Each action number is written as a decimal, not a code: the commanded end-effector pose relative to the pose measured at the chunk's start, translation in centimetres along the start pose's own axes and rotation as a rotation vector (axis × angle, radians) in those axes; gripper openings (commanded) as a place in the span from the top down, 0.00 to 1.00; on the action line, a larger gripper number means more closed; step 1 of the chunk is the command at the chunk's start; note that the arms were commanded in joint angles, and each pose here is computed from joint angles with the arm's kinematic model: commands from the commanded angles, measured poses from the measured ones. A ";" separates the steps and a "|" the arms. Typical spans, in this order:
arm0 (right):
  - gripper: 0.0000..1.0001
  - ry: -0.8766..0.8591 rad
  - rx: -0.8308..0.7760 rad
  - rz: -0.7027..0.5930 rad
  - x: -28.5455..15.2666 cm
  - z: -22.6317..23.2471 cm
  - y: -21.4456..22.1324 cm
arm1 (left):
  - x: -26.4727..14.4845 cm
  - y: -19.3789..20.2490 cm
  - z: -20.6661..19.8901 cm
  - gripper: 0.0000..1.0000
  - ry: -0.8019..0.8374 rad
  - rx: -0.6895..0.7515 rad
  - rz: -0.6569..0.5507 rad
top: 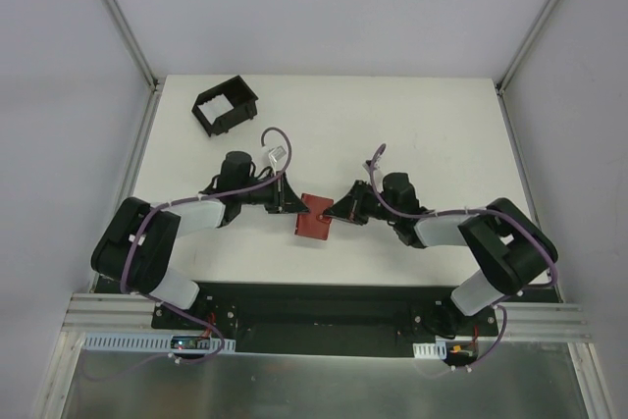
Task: Put the credit cards into the card holder
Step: Open the card holder at the center of the board.
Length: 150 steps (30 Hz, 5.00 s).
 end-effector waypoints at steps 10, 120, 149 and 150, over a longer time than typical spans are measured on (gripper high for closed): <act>0.45 0.271 -0.327 0.097 -5.4 -0.4 1.3 | 1.6 1.8 2.4 1.00 -0.208 0.084 0.267; 0.77 0.389 -0.463 0.170 -0.5 4.7 3.1 | 1.5 4.2 6.2 1.00 -0.714 -0.155 -0.087; 0.80 0.691 -0.435 0.395 -2.3 -2.5 8.7 | -0.6 3.2 4.8 0.55 -0.804 -0.084 -0.212; 0.79 0.686 -0.444 0.387 -2.4 -2.3 8.5 | -1.1 2.7 4.7 0.50 -0.818 -0.071 -0.239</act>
Point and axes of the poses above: each gripper's point midway between its finger pads, its own x axis out along the fingers, its own z axis along the line the jaws close on, y = z × x, the point moved 6 cm from there along -x, back along the fingers, and after that the axes turned 12 degrees about -x, right-handed, at the moved point
